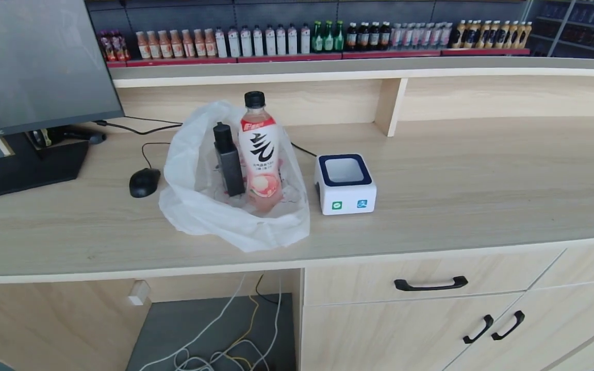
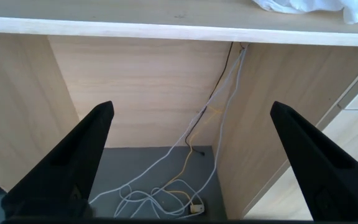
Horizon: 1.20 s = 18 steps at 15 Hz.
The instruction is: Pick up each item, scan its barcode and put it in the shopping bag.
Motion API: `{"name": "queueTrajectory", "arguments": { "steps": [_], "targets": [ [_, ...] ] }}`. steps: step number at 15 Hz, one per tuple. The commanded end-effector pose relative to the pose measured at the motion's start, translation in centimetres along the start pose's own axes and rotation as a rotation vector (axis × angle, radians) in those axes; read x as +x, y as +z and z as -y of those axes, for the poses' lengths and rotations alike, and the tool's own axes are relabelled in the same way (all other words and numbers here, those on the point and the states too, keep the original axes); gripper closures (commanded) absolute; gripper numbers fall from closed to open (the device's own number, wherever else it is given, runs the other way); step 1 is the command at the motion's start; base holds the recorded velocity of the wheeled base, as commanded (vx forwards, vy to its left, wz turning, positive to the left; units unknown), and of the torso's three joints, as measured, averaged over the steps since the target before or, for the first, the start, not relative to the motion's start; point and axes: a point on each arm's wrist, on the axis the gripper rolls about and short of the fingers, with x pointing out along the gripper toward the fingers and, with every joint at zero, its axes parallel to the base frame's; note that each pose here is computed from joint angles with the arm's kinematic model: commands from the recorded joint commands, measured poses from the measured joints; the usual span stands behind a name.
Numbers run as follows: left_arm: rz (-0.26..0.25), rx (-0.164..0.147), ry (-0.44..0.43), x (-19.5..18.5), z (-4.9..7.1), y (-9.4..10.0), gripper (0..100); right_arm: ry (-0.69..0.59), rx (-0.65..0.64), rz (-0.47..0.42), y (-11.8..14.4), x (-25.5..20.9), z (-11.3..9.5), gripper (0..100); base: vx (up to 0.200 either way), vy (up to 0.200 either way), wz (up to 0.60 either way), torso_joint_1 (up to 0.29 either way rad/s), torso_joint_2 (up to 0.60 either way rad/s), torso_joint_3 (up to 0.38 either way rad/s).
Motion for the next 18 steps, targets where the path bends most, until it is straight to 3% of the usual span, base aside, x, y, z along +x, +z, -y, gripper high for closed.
{"name": "queueTrajectory", "arguments": {
  "steps": [1,8,18],
  "targets": [
    [0.001,-0.001,0.000,0.00,0.00,0.00,0,-0.001,0.002,-0.001,0.00,0.01,0.00,0,0.000,-0.200,0.00,-0.002,0.00,0.012],
    [0.002,-0.001,0.000,0.00,0.00,0.02,0,-0.001,0.002,-0.001,0.00,0.01,0.00,0,0.000,-0.200,0.00,0.000,0.00,0.002],
    [0.002,0.001,0.000,0.00,0.00,0.02,0,-0.001,0.004,-0.003,0.01,0.02,0.00,0,0.000,0.000,0.00,0.000,0.00,0.000]
  ]
}}
